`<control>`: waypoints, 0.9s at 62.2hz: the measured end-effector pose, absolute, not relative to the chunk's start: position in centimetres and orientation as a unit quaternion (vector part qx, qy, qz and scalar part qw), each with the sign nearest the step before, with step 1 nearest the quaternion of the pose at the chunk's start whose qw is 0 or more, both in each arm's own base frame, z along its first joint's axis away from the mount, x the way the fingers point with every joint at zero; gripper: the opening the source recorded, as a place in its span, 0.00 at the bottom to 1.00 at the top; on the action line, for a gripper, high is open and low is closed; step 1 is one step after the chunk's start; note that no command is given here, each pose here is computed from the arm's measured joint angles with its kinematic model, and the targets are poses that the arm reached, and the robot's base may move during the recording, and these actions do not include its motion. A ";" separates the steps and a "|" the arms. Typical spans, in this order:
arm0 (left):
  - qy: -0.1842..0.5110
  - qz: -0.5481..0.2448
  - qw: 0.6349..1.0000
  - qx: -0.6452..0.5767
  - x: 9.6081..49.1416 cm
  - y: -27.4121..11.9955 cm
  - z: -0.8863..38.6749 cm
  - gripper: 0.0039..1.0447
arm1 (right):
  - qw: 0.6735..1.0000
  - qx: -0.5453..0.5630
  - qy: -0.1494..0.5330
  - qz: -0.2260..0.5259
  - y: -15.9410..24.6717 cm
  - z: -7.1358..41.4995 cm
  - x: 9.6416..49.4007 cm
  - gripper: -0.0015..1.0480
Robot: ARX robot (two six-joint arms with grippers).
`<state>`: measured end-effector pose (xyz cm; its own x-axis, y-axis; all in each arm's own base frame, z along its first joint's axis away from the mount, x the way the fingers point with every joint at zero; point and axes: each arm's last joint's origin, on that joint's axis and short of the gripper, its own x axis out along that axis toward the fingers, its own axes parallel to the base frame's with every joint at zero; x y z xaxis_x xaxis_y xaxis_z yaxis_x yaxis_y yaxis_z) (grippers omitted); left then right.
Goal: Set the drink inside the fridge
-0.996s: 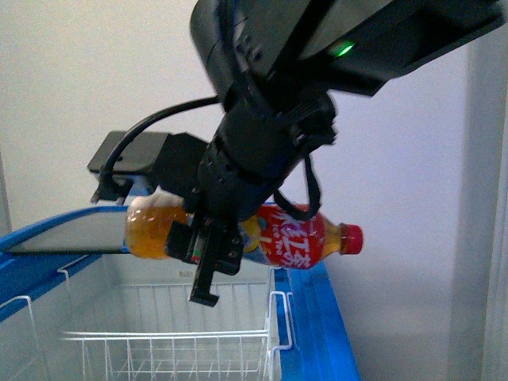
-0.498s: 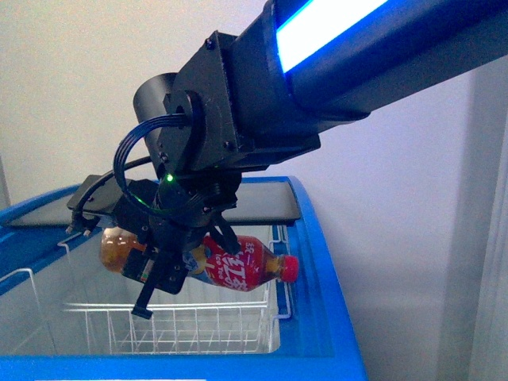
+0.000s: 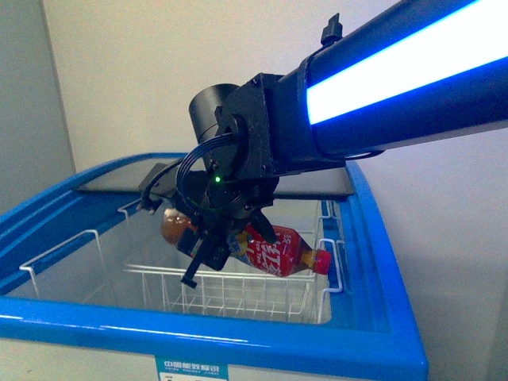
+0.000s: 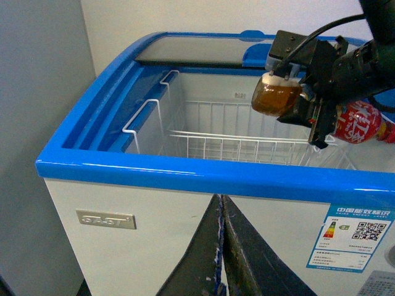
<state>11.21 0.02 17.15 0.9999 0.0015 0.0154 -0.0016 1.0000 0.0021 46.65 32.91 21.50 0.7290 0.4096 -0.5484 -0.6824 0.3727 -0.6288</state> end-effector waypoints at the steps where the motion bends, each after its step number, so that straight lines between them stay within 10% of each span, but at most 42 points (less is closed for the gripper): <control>1: -0.008 0.001 1.000 0.001 11.2 0.0 17.1 0.02 | 0.815 -0.447 0.152 0.335 33.0 21.4 46.7 0.39; 42: -0.006 0.001 1.000 0.001 9.7 0.0 16.8 0.02 | 0.819 -0.425 0.192 0.336 36.6 13.5 48.2 0.39; 56: -0.005 0.001 1.000 0.001 9.7 0.0 16.8 0.02 | 0.823 -0.414 0.182 0.343 36.2 14.1 47.7 0.77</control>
